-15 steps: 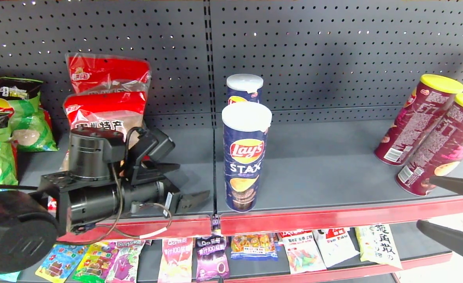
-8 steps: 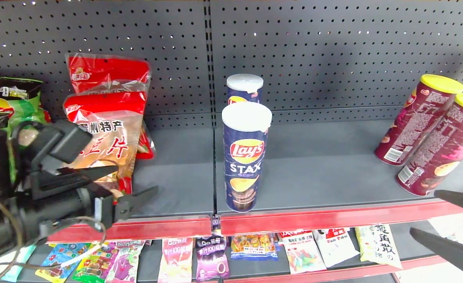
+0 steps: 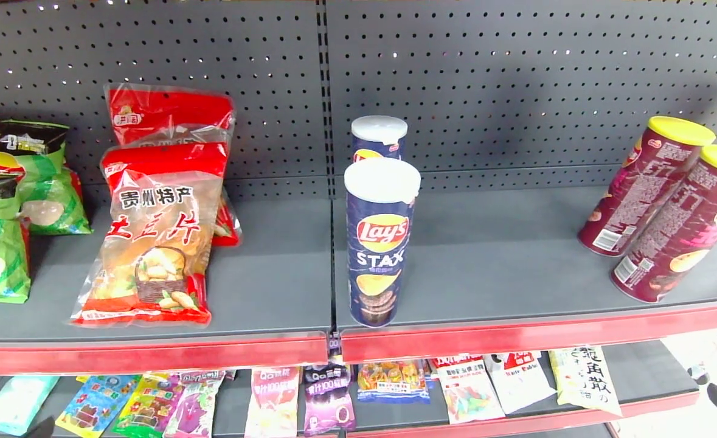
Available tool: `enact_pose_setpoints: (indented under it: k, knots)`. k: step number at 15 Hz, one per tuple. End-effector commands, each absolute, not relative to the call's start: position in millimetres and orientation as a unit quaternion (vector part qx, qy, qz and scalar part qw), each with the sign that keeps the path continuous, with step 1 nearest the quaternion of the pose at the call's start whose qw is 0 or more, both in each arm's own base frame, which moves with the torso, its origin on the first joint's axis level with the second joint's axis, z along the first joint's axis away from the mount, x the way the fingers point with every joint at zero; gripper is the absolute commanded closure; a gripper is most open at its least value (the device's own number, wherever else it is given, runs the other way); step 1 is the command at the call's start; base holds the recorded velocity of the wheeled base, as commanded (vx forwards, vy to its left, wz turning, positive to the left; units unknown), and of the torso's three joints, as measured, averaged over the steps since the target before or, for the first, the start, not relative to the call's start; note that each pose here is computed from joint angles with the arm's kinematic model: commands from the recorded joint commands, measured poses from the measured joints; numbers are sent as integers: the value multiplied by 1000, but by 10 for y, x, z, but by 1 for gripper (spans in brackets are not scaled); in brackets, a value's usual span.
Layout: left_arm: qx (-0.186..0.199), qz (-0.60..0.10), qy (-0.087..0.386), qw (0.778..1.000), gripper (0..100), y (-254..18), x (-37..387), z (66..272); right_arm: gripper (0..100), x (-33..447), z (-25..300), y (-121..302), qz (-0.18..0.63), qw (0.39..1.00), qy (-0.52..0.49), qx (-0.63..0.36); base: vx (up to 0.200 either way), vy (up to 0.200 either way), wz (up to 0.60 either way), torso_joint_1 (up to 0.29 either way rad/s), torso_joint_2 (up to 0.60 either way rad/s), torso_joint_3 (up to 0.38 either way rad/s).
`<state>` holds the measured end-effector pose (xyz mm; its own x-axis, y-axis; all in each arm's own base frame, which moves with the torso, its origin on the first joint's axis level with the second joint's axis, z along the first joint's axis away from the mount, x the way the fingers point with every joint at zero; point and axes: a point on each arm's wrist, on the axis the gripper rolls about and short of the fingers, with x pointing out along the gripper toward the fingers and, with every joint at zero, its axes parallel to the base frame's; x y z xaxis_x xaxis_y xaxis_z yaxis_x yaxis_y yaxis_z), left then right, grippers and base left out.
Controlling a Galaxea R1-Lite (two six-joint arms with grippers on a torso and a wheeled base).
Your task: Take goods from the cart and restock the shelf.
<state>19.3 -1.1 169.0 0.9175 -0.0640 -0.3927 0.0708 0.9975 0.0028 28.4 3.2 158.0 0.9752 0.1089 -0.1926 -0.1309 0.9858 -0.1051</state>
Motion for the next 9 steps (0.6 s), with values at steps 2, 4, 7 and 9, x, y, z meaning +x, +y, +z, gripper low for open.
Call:
enact_pose_setpoints:
  k: [2,4,7,9]
  knots:
    - [-33,52,163,985,0,73,-209,1346,0,108,1459,-1,11,994,94,-54,0,0,0,0,0,0]
    - [-36,56,141,988,0,87,-311,1137,0,-84,1262,-3,-10,993,103,-52,0,0,0,0,0,0]
    - [-42,70,103,991,0,93,-309,948,0,-335,881,-1,-3,998,45,-42,0,0,0,0,0,0]
    - [-55,8,60,997,0,54,-209,871,0,-326,856,-5,-8,999,42,-18,0,0,0,0,0,0]
